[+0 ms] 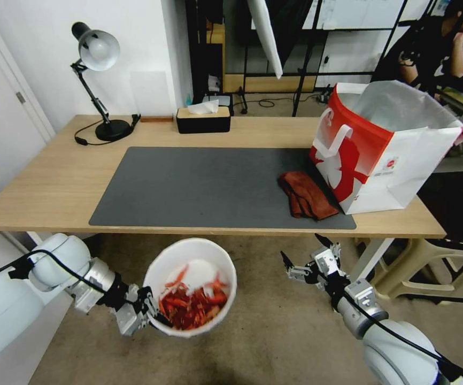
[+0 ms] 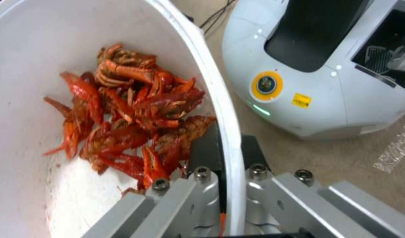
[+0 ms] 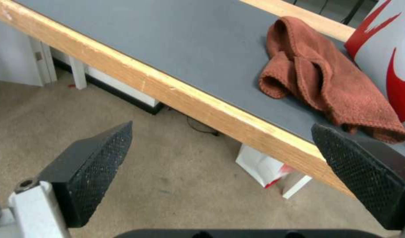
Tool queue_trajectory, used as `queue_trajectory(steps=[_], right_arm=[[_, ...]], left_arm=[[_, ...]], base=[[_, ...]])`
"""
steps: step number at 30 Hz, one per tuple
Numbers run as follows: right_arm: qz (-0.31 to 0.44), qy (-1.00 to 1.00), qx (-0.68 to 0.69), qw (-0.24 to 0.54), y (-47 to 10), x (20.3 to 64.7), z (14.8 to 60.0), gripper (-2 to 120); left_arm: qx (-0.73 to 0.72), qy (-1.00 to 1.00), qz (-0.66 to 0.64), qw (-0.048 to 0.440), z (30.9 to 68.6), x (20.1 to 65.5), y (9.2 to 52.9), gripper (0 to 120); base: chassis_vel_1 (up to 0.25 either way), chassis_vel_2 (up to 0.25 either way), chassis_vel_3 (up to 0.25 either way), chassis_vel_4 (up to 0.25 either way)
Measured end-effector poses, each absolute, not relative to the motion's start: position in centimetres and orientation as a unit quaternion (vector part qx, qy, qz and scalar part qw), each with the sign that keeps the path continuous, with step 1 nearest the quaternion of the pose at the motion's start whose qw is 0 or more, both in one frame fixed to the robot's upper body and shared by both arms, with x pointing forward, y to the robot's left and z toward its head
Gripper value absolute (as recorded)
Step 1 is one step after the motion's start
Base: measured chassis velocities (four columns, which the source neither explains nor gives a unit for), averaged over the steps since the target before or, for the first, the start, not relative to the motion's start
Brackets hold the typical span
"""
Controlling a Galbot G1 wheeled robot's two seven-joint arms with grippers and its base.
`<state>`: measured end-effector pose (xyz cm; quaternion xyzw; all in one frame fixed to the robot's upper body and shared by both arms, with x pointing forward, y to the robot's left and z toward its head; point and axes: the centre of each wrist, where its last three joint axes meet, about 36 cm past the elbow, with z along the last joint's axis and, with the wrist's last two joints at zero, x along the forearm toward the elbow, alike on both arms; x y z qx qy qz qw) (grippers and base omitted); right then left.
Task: Sweep shrimp from table into container with towel, then put container into takeout bag.
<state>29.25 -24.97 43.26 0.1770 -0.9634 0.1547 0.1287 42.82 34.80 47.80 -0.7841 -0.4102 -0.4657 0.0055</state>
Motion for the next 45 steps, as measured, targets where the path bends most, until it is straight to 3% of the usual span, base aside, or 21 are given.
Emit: queue_trajectory(steps=[15,20,26,30,33,40,45], right_arm=[[0.144,-0.965,0.18,0.126,-24.3,29.0,42.8,100],[0.141,-0.965,0.185,0.121,-23.9,28.6,43.0,100],[0.138,-0.966,0.185,0.116,-23.6,28.4,43.2,100],[0.133,-0.968,0.185,0.11,-23.2,28.3,43.7,100],[0.124,-0.969,0.185,0.107,-22.7,27.8,44.2,100],[0.125,-0.968,0.19,0.105,-22.4,27.3,44.4,100],[0.145,-0.964,0.204,0.093,-22.3,26.9,44.0,100]], left_arm=[[-0.726,-0.479,-0.493,-0.019,59.8,46.7,38.0,0],[-0.694,-0.53,-0.488,-0.016,61.4,49.7,40.2,0],[-0.685,-0.534,-0.495,-0.026,61.8,52.2,39.4,0],[-0.679,-0.532,-0.503,-0.046,62.3,54.6,37.5,0],[-0.676,-0.527,-0.51,-0.072,63.4,59.2,34.4,0],[-0.69,-0.507,-0.512,-0.073,64.1,64.4,29.6,0],[-0.683,-0.491,-0.533,-0.089,68.5,67.4,25.3,0]], base=[[0.0,0.0,0.0,0.0],[0.0,0.0,0.0,0.0],[0.0,0.0,0.0,0.0],[0.0,0.0,0.0,0.0],[0.0,0.0,0.0,0.0],[0.0,0.0,0.0,0.0],[0.0,0.0,0.0,0.0]])
